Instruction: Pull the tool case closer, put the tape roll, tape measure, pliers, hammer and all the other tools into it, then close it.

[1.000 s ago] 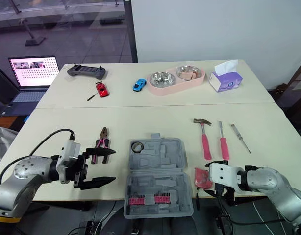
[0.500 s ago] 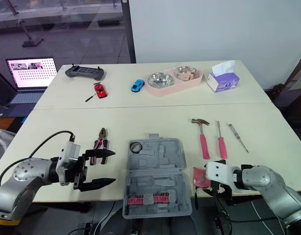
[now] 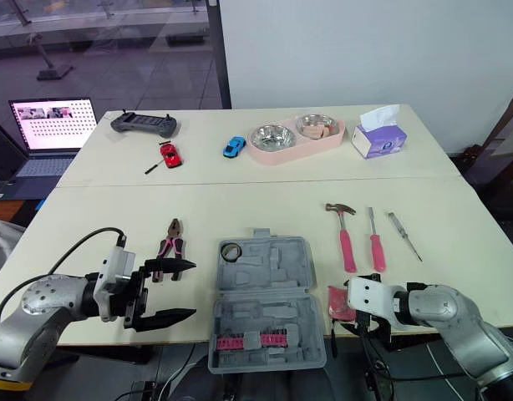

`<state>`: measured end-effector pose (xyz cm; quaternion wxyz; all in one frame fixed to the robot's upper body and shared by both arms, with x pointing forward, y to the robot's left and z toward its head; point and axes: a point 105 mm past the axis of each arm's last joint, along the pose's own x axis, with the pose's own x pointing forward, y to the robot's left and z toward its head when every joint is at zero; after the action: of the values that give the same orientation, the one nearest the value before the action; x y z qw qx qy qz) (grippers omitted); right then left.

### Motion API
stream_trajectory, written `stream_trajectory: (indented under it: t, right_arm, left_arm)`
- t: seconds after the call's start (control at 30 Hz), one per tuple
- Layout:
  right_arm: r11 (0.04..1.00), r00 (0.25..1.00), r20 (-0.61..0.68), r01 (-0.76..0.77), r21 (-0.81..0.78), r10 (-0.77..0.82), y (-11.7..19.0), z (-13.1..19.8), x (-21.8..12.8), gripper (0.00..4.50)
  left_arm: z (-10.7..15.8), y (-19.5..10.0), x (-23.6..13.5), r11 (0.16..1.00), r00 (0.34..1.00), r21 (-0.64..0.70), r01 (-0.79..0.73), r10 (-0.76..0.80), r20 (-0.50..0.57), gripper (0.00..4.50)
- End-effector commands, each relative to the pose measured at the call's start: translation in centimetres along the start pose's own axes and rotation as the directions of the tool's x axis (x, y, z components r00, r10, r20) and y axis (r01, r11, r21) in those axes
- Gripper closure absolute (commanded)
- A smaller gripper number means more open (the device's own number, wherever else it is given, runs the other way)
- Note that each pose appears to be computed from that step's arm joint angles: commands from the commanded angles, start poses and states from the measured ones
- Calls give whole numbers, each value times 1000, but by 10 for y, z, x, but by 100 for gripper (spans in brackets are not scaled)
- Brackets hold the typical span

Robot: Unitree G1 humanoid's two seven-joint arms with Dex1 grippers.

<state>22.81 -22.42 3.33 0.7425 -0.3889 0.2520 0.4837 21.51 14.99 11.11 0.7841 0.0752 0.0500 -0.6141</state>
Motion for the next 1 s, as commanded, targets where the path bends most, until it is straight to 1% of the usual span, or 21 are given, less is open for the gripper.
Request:
stream_trajectory:
  t: [0.03,0.23,0.37,0.43,0.47,0.5,0.53,0.7,0.8,0.9,1.0]
  right_arm:
    - [1000,999,41,-12,2,12,9,2,7,4]
    - [1000,1000,16,-4,13,4,6,-5,8,4]
    - [997,999,29,-36,66,34,7,-1,10,4]
    - [997,998,27,-52,61,51,9,0,10,56]
    - [997,998,25,-54,59,53,10,0,10,89]
    - [997,998,25,-54,58,53,9,0,10,137]
    - [997,998,26,-54,59,53,9,0,10,169]
    - [997,998,32,-52,57,50,9,4,8,170]
    - [998,999,26,-38,54,36,6,9,2,170]
    - [998,999,44,-22,61,20,-4,27,-16,170]
    - [998,996,61,-59,23,58,-12,54,-34,170]
  left_arm:
    - [4,0,0,1000,1000,23,2,-2,14,0]
    - [2,-2,0,1000,1000,19,5,-5,13,0]
    - [1,-3,0,1000,1000,18,1,-1,13,0]
    - [1,-3,-1,1000,1000,17,-1,1,11,0]
    - [0,-3,-1,1000,1000,17,-2,2,11,0]
    - [0,-3,-1,1000,1000,17,-2,2,10,0]
    - [0,-3,-2,1000,1000,17,-3,3,10,0]
    - [0,-3,-3,1000,1000,15,-8,8,8,0]
    - [-2,-4,-4,1000,1000,9,-23,23,9,0]
    - [-1,-1,-4,999,999,7,-51,51,14,0]
    - [0,3,-3,997,997,8,-77,77,15,0]
